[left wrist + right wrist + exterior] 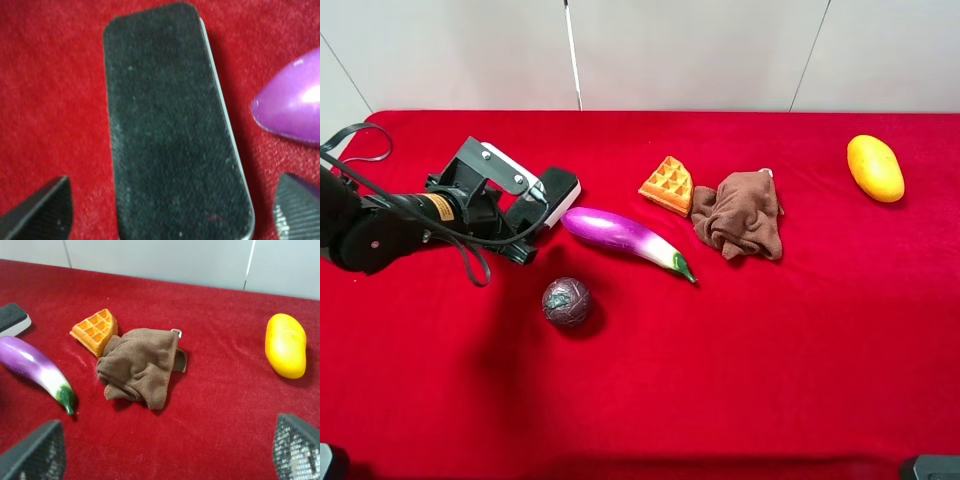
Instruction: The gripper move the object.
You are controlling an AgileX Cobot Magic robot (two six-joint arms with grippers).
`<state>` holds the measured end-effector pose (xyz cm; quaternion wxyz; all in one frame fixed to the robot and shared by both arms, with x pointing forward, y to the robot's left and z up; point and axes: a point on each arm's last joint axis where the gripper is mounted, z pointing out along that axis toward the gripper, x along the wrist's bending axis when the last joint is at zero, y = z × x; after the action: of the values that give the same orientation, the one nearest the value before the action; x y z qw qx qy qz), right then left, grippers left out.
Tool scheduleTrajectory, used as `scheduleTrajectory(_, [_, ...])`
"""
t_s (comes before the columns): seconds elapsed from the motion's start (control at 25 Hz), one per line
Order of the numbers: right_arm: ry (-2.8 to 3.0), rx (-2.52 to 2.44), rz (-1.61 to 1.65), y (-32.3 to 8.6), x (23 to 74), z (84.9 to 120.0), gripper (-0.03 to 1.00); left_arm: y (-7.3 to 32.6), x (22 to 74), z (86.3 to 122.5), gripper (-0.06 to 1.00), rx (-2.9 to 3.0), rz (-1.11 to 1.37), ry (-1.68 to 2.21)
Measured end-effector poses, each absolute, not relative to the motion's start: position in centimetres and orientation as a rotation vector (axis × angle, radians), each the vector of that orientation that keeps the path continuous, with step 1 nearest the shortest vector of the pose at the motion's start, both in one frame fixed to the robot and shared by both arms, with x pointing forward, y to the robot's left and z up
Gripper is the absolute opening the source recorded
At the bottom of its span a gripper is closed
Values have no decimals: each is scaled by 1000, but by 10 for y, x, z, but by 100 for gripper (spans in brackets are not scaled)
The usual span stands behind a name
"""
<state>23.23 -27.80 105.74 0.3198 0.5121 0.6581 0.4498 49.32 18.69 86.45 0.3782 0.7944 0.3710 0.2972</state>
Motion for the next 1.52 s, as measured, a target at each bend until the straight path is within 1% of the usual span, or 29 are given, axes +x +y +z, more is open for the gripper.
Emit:
scheduleTrajectory(0.16, [1730,1346,1182,-278,232,1057,63,186,494,866,88,2007,772,939])
scheduleTrajectory(0.44, [1730,1346,1182,-278,232,1057,63,185,496,875,92,1953,798,923])
scheduleTrajectory(1.0, [1730,1346,1182,-278,232,1057,63,191,488,933,92,1873,848,918])
scheduleTrajectory(1.52, [1730,1346,1182,-278,232,1057,63,210,449,995,92,1911,836,966])
